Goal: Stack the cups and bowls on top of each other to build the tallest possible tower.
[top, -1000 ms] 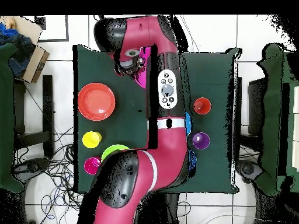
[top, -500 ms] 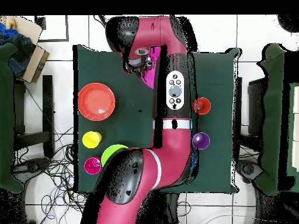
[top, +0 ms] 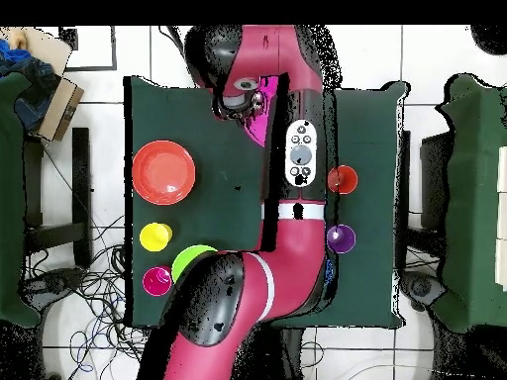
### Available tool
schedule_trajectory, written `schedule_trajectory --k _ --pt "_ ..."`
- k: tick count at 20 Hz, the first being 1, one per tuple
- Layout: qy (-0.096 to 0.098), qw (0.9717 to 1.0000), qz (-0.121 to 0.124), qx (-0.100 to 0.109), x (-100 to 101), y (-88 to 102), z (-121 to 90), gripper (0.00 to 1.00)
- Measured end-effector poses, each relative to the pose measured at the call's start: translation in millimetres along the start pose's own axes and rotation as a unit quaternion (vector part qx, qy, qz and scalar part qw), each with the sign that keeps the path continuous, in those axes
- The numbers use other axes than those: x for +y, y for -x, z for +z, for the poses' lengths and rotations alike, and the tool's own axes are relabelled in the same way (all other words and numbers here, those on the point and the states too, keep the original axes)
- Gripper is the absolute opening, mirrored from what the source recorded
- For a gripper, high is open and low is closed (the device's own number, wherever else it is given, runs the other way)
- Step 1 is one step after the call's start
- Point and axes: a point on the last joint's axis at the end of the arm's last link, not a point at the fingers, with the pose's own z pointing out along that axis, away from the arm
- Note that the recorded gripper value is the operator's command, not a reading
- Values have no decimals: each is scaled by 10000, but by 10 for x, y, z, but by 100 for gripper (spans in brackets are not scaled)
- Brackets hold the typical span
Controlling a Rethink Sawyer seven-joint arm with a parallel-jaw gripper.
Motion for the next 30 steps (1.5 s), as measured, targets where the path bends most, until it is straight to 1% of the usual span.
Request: schedule_trajectory --k 7,12,30 --pt "-144 9997 169 -119 -125 66 -31 0" --pt "-159 9995 225 -174 -155 97 -47 0" --pt "-154 9995 234 -171 -172 99 -40 0"
